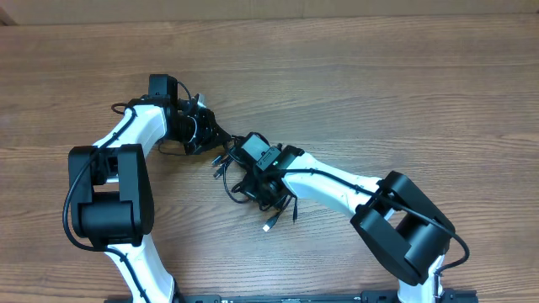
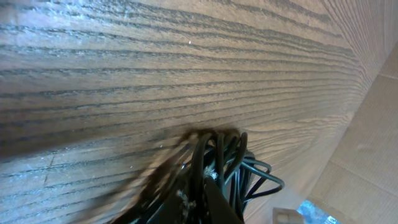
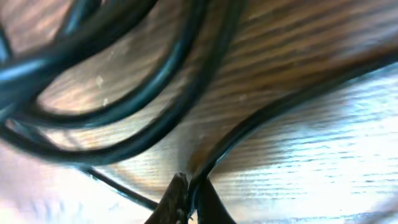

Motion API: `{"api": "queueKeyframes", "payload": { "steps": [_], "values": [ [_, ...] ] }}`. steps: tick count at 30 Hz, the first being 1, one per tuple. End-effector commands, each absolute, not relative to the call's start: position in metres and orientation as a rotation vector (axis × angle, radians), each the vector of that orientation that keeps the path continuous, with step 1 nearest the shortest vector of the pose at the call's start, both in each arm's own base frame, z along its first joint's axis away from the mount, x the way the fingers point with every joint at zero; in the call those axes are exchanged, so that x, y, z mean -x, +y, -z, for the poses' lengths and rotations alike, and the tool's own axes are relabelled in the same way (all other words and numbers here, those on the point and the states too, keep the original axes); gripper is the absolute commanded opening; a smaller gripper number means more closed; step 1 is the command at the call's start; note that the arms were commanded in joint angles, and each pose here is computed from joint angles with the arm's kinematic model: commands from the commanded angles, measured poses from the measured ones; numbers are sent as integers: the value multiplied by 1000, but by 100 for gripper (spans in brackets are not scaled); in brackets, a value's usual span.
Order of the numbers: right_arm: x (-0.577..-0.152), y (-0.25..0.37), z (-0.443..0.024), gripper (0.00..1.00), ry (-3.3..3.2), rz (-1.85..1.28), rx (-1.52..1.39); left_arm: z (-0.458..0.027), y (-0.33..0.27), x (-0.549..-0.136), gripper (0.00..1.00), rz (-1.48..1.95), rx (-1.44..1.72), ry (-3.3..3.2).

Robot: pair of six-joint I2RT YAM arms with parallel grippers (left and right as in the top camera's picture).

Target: Untangle cables

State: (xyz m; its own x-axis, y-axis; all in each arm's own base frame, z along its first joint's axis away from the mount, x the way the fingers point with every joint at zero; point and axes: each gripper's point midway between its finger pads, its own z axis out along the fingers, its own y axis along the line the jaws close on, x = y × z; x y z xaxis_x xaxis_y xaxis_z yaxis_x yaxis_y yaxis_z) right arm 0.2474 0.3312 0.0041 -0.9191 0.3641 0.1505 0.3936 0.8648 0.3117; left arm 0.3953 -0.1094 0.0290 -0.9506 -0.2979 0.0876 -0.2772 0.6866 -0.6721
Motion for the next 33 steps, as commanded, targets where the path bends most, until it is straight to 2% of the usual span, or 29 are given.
{"api": "queueKeyframes", "payload": {
  "steps": [1,8,10,16,20,23,28,30,31,33],
  "values": [
    [-239,330,-11,4,-2870,651,234,-26,-114,-396,8,1127,492,2869],
    [-221,268,-9,4,-2758,450,173,-26,-112,-397,8,1112,490,2868],
    [-219,250,-8,4,-2746,382,155,-23,-109,-398,4,1072,495,2875],
    [-240,194,2,4,-2862,79,223,-20,-105,-398,5,1021,441,2881],
    [-256,172,6,6,-2949,-70,231,-21,-107,-398,14,1028,334,2870],
    [-261,163,6,12,-2983,-148,225,-30,-118,-396,20,1142,199,2822],
    [-268,155,5,14,-3014,-209,222,-44,-132,-393,41,1290,87,2751],
    [-269,168,-4,40,-2986,-94,116,-47,-134,-392,49,1317,81,2742],
    [-268,174,-8,49,-2972,-49,75,-47,-134,-392,50,1319,78,2743],
    [-265,187,-21,60,-2931,55,-5,-46,-134,-390,51,1319,77,2750]
  ]
}}
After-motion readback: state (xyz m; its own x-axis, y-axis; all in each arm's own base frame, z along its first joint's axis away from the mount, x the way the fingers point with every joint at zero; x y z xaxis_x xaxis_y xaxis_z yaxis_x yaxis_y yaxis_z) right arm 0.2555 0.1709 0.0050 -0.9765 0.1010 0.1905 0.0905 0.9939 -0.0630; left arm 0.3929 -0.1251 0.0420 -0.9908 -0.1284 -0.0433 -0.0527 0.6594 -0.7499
